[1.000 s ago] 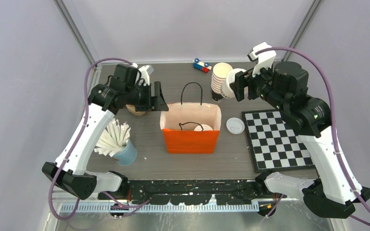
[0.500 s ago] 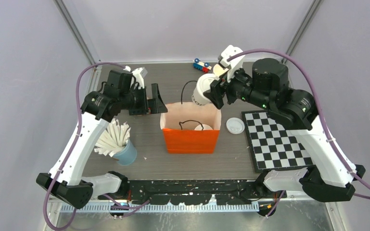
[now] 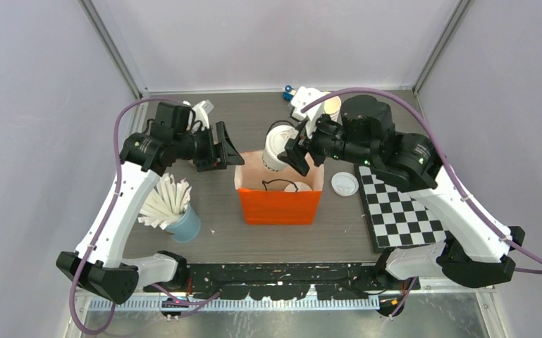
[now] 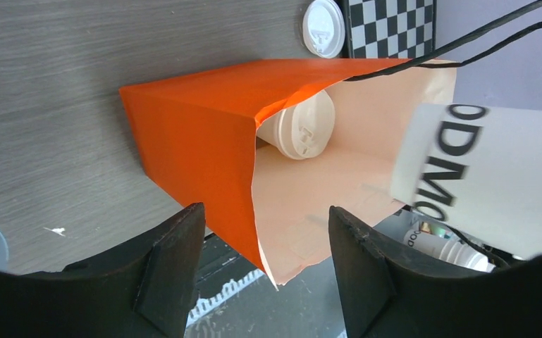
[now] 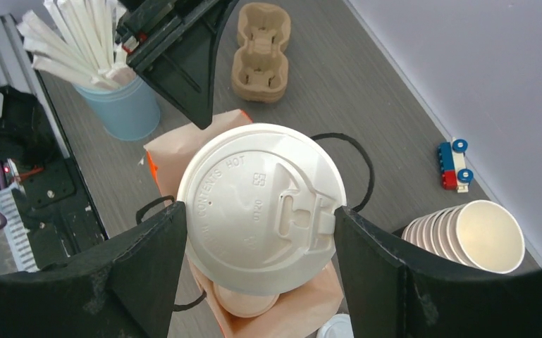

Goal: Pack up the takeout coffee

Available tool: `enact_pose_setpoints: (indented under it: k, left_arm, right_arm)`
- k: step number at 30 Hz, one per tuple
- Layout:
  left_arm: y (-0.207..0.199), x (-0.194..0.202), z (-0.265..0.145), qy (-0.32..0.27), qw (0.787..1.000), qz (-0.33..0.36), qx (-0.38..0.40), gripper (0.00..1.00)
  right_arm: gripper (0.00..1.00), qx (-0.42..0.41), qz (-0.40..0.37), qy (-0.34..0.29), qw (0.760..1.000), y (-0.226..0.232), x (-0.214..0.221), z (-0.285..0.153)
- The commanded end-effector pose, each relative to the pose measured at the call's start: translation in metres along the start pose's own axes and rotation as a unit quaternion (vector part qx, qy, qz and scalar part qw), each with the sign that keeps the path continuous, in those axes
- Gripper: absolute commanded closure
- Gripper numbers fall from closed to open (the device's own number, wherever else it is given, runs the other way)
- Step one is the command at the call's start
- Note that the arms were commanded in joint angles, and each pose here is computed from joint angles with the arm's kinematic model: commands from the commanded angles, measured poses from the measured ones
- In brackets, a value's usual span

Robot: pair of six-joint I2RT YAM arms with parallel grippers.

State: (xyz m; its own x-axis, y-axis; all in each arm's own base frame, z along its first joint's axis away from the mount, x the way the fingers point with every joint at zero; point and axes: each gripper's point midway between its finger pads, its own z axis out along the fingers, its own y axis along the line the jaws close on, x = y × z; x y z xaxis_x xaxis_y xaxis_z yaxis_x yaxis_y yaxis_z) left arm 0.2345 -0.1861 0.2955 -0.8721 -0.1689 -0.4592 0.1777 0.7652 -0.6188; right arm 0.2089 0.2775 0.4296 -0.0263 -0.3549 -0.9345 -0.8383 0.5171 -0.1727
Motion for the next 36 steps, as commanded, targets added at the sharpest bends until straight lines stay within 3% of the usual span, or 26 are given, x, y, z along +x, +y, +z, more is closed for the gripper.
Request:
enact_pose_setpoints:
  k: [1,7,12,21,36]
  left_arm:
    - [-0.01,-0.001,0.004,0.009,0.999,-0.018,0.031,0.36]
    - [-0.005,0.001,0.009,0.014,0.999,-0.025,0.023,0.43]
    - [-0.007,-0.004,0.012,0.006,0.999,-0.025,0.028,0.58]
    - [-0.006,-0.007,0.015,0.009,0.999,-0.014,0.028,0.7]
    - [-0.005,0.0,0.014,0.037,0.999,-0.012,0.023,0.71]
  right_arm:
    - [0.24,-0.037,-0.034,-0.027,0.998,0.013,-0.005,0.004]
    - [0.23,-0.044,-0.062,-0.022,0.997,0.015,0.009,0.018]
    - [0.23,-0.046,-0.081,-0.008,0.996,0.014,0.02,0.033]
    - [0.23,-0.066,-0.111,0.025,0.991,0.02,0.048,0.052]
    - [0.24,-0.106,-0.128,0.061,0.984,0.034,0.081,0.065]
